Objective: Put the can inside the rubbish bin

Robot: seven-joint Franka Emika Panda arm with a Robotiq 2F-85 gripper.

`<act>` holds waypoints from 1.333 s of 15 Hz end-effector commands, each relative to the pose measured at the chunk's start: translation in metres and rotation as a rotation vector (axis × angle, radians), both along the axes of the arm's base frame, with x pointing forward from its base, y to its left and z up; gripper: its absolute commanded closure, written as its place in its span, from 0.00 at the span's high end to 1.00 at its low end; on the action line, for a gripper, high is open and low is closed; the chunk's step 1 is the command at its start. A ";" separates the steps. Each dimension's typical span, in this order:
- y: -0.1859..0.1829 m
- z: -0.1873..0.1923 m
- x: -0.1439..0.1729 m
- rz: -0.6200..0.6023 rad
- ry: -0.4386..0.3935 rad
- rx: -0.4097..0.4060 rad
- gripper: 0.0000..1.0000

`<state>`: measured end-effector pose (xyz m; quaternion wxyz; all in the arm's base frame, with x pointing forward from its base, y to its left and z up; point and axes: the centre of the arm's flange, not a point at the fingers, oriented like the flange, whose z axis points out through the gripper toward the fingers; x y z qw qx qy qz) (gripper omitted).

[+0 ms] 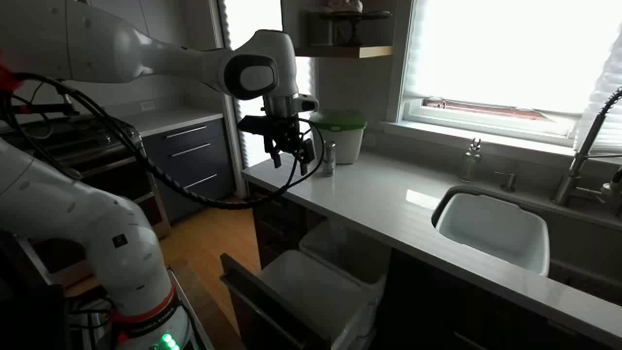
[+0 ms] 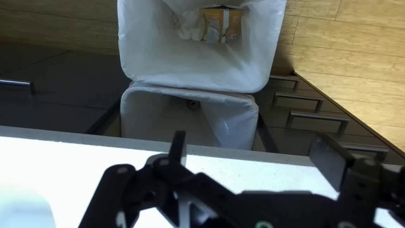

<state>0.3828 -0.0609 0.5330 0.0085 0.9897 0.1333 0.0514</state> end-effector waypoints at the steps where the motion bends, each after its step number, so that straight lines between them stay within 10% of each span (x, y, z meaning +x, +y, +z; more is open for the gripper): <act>1: 0.000 0.000 0.000 0.000 0.000 0.000 1.00; 14: 0.000 0.000 0.000 0.000 0.000 0.000 1.00; 20: 0.057 0.037 0.066 0.141 -0.099 0.002 1.00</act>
